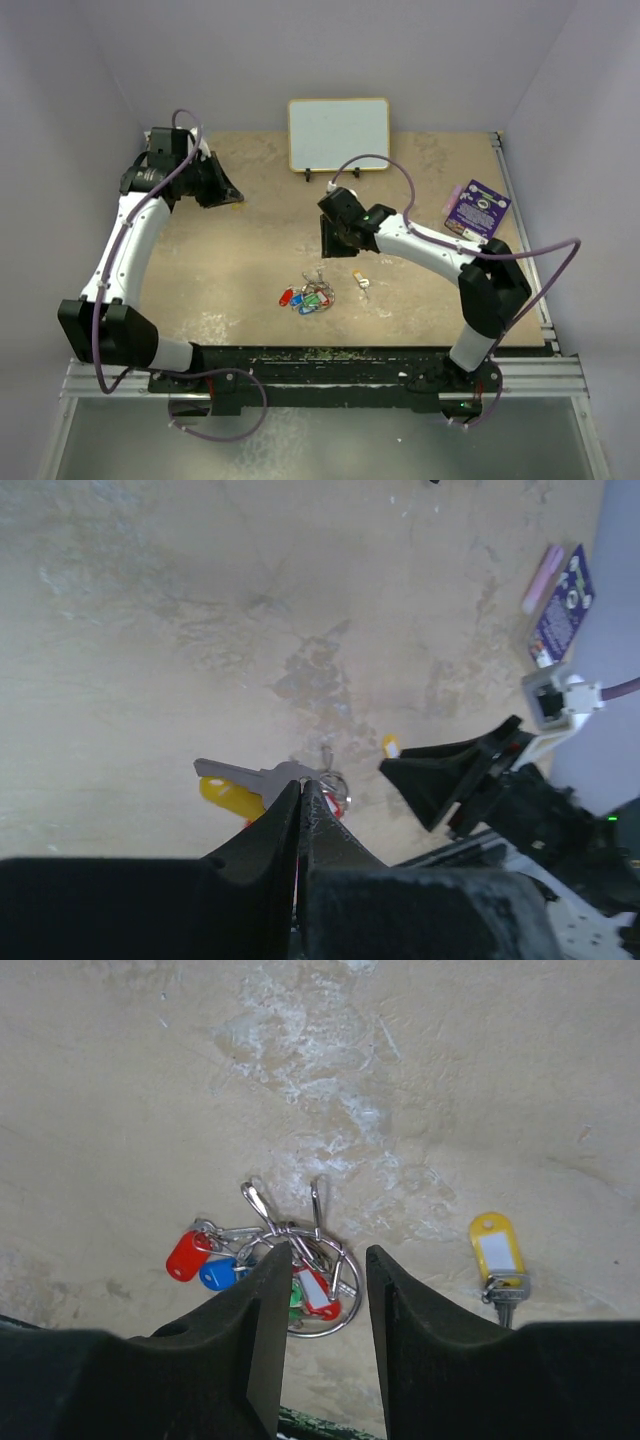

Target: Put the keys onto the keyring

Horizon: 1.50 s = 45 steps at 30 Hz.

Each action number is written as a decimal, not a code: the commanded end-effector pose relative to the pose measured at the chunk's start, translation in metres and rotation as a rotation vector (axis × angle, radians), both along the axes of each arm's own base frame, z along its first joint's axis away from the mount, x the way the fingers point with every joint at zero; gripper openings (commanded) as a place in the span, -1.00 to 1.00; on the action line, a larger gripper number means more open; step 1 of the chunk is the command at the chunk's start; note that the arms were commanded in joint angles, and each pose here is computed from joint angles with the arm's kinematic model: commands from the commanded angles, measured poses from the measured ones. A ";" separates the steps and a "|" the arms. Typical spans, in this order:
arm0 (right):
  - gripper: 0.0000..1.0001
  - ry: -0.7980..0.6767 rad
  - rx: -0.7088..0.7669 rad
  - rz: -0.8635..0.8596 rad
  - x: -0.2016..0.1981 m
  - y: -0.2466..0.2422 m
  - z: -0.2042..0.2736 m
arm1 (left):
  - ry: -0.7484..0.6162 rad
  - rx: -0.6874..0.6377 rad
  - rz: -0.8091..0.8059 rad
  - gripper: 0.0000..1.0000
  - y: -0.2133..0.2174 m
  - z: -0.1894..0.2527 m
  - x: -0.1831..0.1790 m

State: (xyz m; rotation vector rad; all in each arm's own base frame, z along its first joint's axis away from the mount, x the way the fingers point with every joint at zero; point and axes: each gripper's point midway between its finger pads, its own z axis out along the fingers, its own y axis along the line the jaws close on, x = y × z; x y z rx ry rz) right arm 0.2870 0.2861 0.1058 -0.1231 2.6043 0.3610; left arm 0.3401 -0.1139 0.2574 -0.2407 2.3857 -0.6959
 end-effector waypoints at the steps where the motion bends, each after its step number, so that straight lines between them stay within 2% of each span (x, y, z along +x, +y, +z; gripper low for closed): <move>1: -0.22 -0.021 0.088 0.012 0.004 0.025 0.009 | 0.044 -0.271 0.001 -0.95 -0.024 0.028 0.003; 6: -0.37 0.005 0.099 0.025 -0.010 0.038 -0.013 | 0.183 -0.448 0.051 -0.95 -0.032 0.026 0.004; 9: -0.39 0.022 0.081 0.038 -0.015 0.044 -0.025 | 0.208 -0.520 0.077 -0.95 -0.031 0.029 0.010; 20: -0.31 0.033 -0.045 -0.031 -0.021 0.020 -0.051 | 0.158 -0.556 0.113 -0.95 -0.025 0.037 0.029; 45: -0.36 0.080 -0.117 -0.012 -0.024 0.016 -0.090 | 0.151 -0.557 0.145 -0.95 -0.022 0.025 0.027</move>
